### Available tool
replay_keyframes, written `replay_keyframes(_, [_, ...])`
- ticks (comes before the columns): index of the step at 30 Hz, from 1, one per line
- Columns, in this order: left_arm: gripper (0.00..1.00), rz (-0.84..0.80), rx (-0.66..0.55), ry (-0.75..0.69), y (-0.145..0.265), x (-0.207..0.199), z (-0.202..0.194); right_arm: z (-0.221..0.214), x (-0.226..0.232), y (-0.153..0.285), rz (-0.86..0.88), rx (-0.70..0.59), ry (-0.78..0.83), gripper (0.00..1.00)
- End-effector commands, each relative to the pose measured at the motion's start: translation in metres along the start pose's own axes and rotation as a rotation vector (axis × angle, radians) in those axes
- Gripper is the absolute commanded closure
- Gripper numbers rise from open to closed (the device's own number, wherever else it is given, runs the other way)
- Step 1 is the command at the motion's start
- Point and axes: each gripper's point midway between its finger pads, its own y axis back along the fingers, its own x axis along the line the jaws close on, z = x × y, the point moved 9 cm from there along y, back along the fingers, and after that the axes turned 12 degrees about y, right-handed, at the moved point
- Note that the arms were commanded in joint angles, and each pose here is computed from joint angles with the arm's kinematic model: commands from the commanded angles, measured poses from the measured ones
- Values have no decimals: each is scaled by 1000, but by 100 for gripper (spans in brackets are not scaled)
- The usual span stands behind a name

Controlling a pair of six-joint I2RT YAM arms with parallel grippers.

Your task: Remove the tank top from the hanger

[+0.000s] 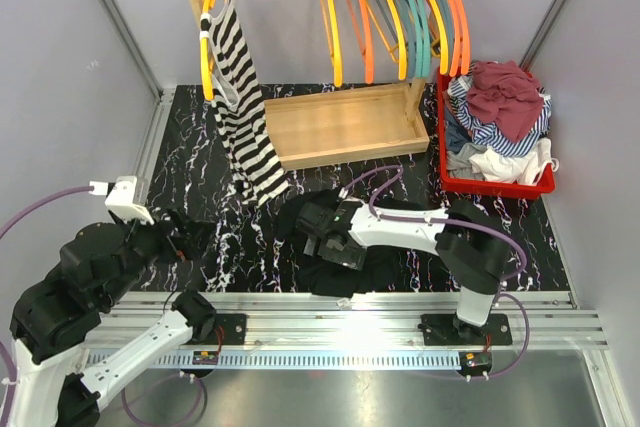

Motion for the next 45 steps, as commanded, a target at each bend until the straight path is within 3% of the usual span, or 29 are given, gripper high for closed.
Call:
replay_keyframes(1, [1, 1, -23, 22, -1, 2, -1, -5, -13, -26, -130, 37, -41, 0])
replay_keyframes(3, [1, -18, -24, 23, -2, -1, -1, 2, -18, -42, -139, 61, -82, 0])
replay_keyframes(6, [1, -26, -15, 18, -5, -3, 0, 10, -39, -77, -46, 169, -214, 19])
replay_keyframes(7, [1, -26, -15, 16, -5, -4, 0, 14, -46, -80, -11, 182, -267, 44])
replay_keyframes(9, [1, -29, -16, 17, -4, -3, 0, 15, -70, -86, 18, 183, -331, 71])
replay_keyframes(11, [1, -26, -11, 15, -5, -2, -2, 37, -88, -67, 21, 100, -355, 100])
replay_keyframes(16, [1, -45, 1, 33, -8, -3, -6, 100, -117, 33, 33, -231, -348, 100])
replay_keyframes(26, [1, -89, 23, 34, -20, -17, -3, 217, -252, 251, -201, -932, -623, 100])
replay_keyframes(29, [1, -96, 40, 24, -27, -22, -2, 258, -274, 284, -248, -1028, -680, 100])
replay_keyframes(31, [1, -97, 46, 23, -29, -25, 1, 289, -289, 280, -301, -1032, -706, 100])
replay_keyframes(32, [1, -102, 43, 26, -29, -27, 2, 306, -290, 295, -241, -1101, -713, 100])
replay_keyframes(34, [1, -111, 40, 32, -28, -28, 3, 340, -312, 279, -237, -1109, -720, 100])
replay_keyframes(35, [1, -119, 38, 42, -27, -30, 4, 356, -312, 287, -139, -1152, -700, 100])
replay_keyframes(36, [1, -123, 36, 43, -26, -30, 5, 376, -319, 266, -125, -1114, -698, 100])
replay_keyframes(39, [1, -145, 40, 60, -25, -31, 3, 405, -336, 257, -65, -1111, -703, 100])
replay_keyframes(43, [1, -170, 43, 88, -25, -32, 0, 435, -364, 152, -63, -863, -762, 100])
replay_keyframes(45, [1, -170, 53, 100, -27, -32, -3, 429, -375, 79, -140, -651, -798, 100])
